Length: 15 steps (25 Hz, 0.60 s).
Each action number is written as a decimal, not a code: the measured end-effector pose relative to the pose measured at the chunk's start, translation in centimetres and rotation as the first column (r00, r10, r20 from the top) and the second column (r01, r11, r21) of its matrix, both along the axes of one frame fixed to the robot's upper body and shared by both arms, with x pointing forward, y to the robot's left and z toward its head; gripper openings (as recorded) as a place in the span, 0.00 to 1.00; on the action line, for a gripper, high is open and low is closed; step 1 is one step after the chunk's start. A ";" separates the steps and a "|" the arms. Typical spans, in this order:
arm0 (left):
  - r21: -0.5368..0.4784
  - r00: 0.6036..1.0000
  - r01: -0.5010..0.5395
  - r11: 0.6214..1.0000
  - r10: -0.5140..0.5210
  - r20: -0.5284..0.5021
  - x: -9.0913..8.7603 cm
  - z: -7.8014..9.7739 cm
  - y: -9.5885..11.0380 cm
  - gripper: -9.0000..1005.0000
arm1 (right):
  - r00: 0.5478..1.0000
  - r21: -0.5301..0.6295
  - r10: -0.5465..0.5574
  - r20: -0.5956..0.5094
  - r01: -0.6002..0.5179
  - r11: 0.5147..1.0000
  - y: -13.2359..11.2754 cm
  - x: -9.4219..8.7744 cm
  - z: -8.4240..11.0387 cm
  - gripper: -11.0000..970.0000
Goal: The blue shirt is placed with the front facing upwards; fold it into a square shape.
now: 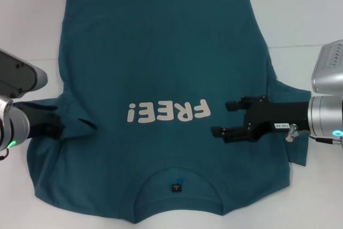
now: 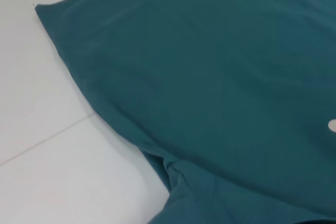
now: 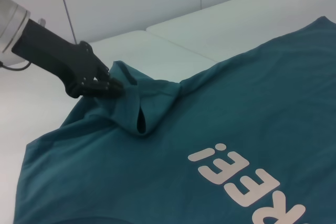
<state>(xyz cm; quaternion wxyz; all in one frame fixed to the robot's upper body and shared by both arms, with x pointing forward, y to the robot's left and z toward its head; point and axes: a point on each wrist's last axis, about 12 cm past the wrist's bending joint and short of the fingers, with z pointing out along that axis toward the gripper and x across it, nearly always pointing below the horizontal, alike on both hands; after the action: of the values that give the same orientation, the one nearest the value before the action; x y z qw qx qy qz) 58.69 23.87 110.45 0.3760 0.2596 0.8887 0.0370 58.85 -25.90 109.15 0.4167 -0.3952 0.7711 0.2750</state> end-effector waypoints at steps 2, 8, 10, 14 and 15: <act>0.000 1.000 0.003 1.000 -0.003 0.003 0.0 0.2 -0.1 0.13 | 1.000 -0.001 0.001 0.001 -0.001 1.000 0.0 0.1 0.0 0.94; 0.001 1.000 0.011 1.000 -0.011 -0.007 -0.2 0.5 -0.2 0.06 | 1.000 -0.004 0.001 0.003 -0.001 1.000 -0.1 0.1 0.1 0.94; 0.002 1.000 0.014 1.000 -0.014 -0.008 -0.3 0.6 -0.3 0.04 | 1.000 -0.004 0.000 0.004 0.000 1.000 -0.1 0.1 0.1 0.94; 0.001 1.000 0.023 1.000 -0.023 0.009 -0.7 1.2 -0.5 0.03 | 1.000 -0.006 -0.007 0.004 0.007 1.000 -0.2 0.1 0.1 0.94; 0.000 0.999 0.029 1.000 -0.029 0.016 -0.8 1.5 -0.6 0.03 | 1.000 -0.006 -0.010 0.004 0.010 1.000 -0.2 0.1 0.0 0.94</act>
<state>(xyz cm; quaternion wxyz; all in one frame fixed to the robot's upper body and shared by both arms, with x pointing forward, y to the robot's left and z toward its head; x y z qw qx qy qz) 57.88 23.26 111.91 0.3835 0.2723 0.8818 0.0336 58.98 -26.12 109.20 0.4185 -0.3932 0.7729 0.2699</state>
